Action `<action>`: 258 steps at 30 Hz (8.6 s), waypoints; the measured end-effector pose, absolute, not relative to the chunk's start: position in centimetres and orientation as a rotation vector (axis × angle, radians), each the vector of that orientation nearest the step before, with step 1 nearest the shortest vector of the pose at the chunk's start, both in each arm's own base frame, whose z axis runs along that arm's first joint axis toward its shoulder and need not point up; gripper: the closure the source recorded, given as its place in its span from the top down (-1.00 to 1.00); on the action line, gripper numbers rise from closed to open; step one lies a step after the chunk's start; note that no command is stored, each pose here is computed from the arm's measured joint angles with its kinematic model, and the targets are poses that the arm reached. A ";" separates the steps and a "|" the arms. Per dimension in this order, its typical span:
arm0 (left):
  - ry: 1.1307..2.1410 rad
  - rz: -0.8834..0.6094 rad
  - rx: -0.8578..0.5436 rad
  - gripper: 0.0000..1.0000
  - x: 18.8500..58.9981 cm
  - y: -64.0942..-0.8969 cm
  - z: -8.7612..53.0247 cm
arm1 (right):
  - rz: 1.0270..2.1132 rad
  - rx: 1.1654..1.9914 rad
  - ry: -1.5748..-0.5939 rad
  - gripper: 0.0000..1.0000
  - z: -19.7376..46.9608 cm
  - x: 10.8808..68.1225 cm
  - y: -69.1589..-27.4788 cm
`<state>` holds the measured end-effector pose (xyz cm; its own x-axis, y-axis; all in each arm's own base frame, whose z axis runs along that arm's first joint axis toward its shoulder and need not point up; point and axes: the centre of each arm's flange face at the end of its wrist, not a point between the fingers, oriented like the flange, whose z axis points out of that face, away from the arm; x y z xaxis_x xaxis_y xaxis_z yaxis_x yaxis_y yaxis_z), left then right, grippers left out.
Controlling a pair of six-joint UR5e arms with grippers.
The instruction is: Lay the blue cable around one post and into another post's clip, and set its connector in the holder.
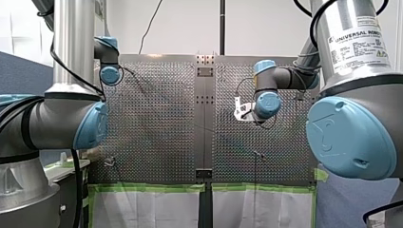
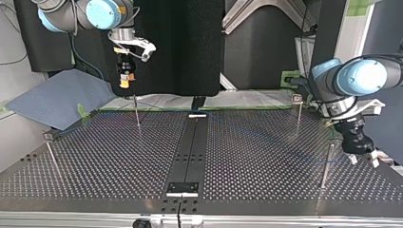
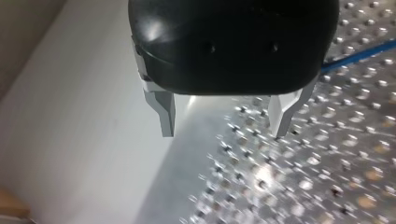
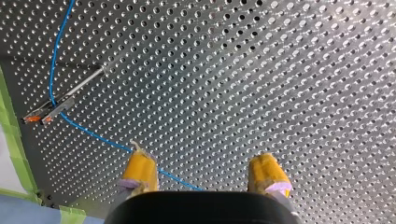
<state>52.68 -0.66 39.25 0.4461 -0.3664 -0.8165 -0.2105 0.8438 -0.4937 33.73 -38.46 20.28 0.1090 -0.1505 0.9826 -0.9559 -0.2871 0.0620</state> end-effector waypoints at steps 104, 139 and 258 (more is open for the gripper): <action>1.063 -1.129 -0.903 1.00 47.4 -2.3 35.6 | 1.282 1.584 -1.111 1.00 20.8 34.1 -38.0; 1.166 -1.008 -0.867 1.00 44.8 -4.8 35.3 | 1.280 1.587 -1.112 1.00 20.9 34.1 -37.9; 1.740 -0.153 -0.156 1.00 30.6 -26.1 19.9 | 1.501 1.750 -0.996 1.00 20.4 40.8 -31.7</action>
